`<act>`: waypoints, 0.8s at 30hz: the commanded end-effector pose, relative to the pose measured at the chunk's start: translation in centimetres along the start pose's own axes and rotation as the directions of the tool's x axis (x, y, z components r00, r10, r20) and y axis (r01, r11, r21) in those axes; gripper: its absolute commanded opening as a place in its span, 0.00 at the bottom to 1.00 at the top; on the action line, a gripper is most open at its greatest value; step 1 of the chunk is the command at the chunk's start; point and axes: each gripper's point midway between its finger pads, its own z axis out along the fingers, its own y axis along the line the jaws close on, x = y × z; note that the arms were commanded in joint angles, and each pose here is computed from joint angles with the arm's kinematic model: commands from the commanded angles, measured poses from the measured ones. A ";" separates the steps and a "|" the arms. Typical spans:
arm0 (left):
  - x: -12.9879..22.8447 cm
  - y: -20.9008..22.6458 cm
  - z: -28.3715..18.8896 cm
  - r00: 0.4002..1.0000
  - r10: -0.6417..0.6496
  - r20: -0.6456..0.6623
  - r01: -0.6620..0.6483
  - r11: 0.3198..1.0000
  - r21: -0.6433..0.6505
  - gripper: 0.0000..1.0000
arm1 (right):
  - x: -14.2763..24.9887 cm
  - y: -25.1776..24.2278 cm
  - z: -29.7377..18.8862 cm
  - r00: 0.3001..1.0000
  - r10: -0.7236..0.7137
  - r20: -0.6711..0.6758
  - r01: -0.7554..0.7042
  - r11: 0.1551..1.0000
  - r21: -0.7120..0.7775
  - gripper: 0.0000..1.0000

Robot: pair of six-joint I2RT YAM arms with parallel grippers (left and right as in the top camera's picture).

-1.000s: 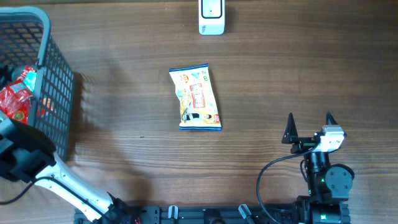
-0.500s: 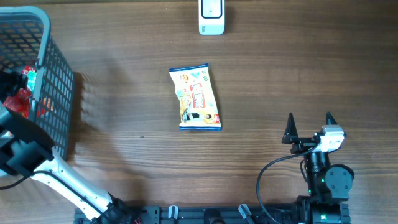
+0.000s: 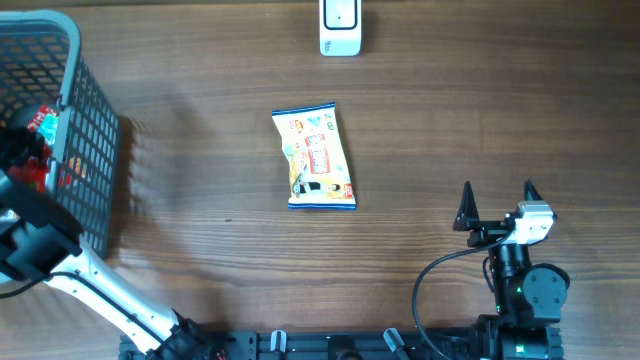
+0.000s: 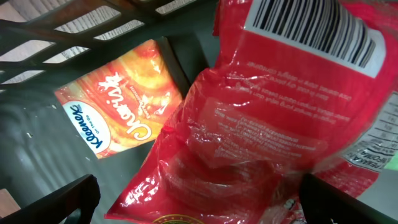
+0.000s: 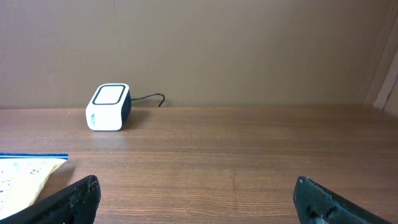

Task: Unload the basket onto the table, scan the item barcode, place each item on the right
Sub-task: 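Reach the left gripper into the basket and grasp the red bag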

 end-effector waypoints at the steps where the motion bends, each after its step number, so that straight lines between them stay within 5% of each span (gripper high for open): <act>1: 0.5 -0.5 1.8 0.999 0.024 -0.045 -0.023 1.000 0.020 1.00 | -0.1 0.1 0.0 1.000 -0.011 0.007 0.011 1.000 -0.005 1.00; 9: 1.8 -1.9 3.4 0.993 0.071 -0.096 -0.062 0.994 0.092 1.00 | -0.1 0.0 0.0 1.000 -0.011 0.007 0.011 1.000 -0.004 1.00; 10: 1.9 -1.9 3.5 0.992 0.071 -0.100 -0.062 0.994 0.091 0.93 | -0.1 0.0 0.0 1.000 -0.010 0.007 0.010 1.000 -0.004 1.00; 11: 2.0 -1.8 3.5 0.992 0.072 -0.102 -0.063 0.994 0.089 0.85 | -0.1 0.1 0.0 1.000 -0.011 0.007 0.011 1.000 -0.005 1.00; 14: 2.0 -1.8 3.4 0.991 0.088 -0.098 -0.079 0.993 0.092 0.25 | -0.1 0.0 0.0 1.000 -0.011 0.007 0.011 1.000 -0.004 1.00; 16: 2.1 -1.7 3.1 0.991 0.090 -0.100 -0.081 0.993 0.091 0.04 | -0.1 0.1 0.0 1.000 -0.011 0.007 0.011 1.000 -0.005 1.00; 24: 1.5 -1.1 -1.6 0.997 0.073 -0.031 -0.069 0.990 0.123 0.04 | -0.1 0.0 0.0 1.000 -0.011 0.007 0.011 1.000 -0.004 1.00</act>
